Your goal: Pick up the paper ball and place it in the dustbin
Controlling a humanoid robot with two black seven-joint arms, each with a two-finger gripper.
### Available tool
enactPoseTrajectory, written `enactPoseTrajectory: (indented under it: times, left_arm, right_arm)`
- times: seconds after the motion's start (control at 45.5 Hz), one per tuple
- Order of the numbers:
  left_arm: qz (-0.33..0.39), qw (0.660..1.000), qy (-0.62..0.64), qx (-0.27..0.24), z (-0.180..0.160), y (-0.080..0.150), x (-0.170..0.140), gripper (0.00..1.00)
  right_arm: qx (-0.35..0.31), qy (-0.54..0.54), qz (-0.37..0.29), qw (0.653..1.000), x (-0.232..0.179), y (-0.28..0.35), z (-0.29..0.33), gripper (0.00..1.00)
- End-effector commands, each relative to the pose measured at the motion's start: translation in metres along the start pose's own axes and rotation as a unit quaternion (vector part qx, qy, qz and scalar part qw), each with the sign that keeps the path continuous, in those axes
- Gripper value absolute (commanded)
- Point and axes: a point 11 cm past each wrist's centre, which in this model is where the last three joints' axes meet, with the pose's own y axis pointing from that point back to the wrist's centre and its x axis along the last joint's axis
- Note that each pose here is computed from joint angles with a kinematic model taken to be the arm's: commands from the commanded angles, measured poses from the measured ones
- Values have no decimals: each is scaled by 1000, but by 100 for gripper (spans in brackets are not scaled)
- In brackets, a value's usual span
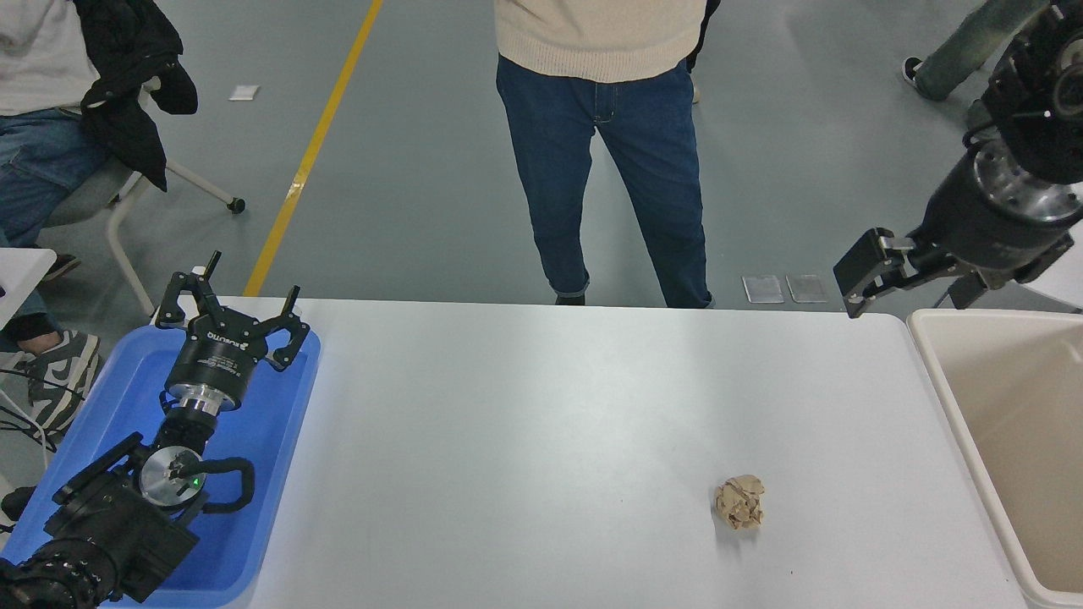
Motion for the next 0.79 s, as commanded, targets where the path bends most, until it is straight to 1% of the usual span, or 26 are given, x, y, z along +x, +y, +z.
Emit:
enactPoseTrajectory:
  times: [0.0,0.132,0.308,0.505,0.769]
  left_arm:
    - [0,1000,0,0,0,0,0,100]
    - [0,1000,0,-1,0,0,0,100]
    - [0,1000,0,0,0,0,0,100]
    - [0,1000,0,0,0,0,0,100]
    - [0,1000,0,0,0,0,0,100]
  right_arm:
    - [32,-4,-42,999,-10,-40,-9,100]
    - [35,-11,-81,996,-27,-71,-8,100]
    - [38,-31,-29,998,-31,-116,-10,100]
    - [66,-53,33,996,-34,-158,-25,100]
    - [62,-48,34,996,-47,-201,-38,100]
